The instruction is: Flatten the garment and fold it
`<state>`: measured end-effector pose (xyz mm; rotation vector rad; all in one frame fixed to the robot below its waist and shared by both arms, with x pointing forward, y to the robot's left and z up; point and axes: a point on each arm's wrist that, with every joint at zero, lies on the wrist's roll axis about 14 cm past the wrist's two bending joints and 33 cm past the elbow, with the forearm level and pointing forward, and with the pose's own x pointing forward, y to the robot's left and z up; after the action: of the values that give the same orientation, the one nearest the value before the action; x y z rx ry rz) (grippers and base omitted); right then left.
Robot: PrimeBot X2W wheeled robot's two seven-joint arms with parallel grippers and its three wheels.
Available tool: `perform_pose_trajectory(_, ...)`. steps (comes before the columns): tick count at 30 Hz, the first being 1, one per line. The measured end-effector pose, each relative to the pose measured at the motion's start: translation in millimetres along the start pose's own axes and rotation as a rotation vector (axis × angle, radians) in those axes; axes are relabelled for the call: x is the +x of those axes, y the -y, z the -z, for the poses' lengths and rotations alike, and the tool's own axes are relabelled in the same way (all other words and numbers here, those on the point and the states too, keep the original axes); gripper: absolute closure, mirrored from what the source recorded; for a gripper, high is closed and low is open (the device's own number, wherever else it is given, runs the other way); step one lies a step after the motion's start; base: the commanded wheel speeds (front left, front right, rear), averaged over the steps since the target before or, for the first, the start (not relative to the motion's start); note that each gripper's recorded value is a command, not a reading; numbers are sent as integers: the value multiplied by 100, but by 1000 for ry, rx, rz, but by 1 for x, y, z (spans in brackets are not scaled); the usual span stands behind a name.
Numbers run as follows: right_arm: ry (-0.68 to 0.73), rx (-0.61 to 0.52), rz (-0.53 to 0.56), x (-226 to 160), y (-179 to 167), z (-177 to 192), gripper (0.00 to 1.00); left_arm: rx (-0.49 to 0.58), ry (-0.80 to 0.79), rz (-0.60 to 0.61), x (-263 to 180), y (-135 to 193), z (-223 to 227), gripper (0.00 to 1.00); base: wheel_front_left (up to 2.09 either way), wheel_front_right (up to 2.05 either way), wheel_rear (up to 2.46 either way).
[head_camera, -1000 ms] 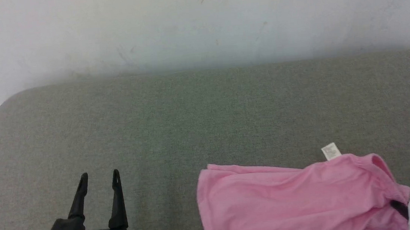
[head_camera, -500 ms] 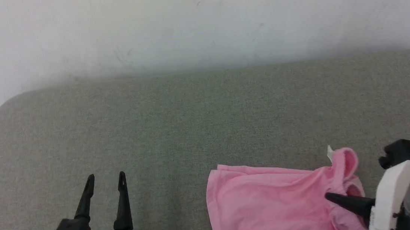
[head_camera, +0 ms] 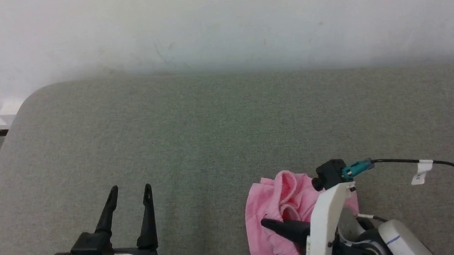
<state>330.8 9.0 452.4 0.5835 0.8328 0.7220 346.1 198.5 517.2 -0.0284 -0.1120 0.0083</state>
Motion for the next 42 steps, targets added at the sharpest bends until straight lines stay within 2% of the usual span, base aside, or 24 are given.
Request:
perform_pose_trajectory(2, -13, -4, -10, 11, -3, 7, 100, 2, -1, -6, -1, -3, 0, 0, 0, 0, 0)
perform_pose_trajectory(4, -17, -13, -6, 21, -2, 13, 58, 2, -7, -16, -2, -6, 2, 0, 0, 0, 0)
perform_pose_trajectory(5, -24, -31, 2, 25, -1, 16, 0, 2, -11, -20, -2, -6, 3, 0, 0, 0, 0)
perform_pose_trajectory(8, -11, -63, 1, 33, -3, 17, 0, 0, -19, -26, -3, -7, 6, 0, 0, 0, 0)
perform_pose_trajectory(11, -11, -144, -23, 36, -17, 19, 0, -2, -17, -23, -2, -6, 5, 0, 0, 0, 0)
perform_pose_trajectory(13, -22, -224, -34, 33, -24, 21, 0, 13, -15, -11, -2, -4, 4, 0, 0, 0, 0)
perform_pose_trajectory(15, -21, -350, -13, 25, -22, 20, 0, 13, -6, -5, -2, -2, 2, 0, 0, 0, 0)
perform_pose_trajectory(19, 44, -537, 45, 4, -14, 4, 0, 10, -2, 5, -3, 1, 1, 0, 0, 0, 0)
perform_pose_trajectory(22, 141, -605, 67, -13, -16, -12, 0, 4, 1, 17, -2, 6, 0, 0, 0, 0, 0)
perform_pose_trajectory(26, 371, -637, 132, -47, -14, -47, 0, -11, 11, 25, 2, 11, -2, 0, 0, 0, 0)
perform_pose_trajectory(31, 640, -607, 295, -103, 14, -82, 0, -32, 15, 23, 6, 14, -3, 0, 0, 0, 0)
perform_pose_trajectory(37, 813, -546, 481, -162, 52, -96, 0, -40, 9, 10, 9, 12, -1, 0, 0, 0, 0)
perform_pose_trajectory(42, 845, -481, 629, -198, 87, -95, 0, -40, -3, 6, 9, 11, 3, 0, 0, 0, 0)
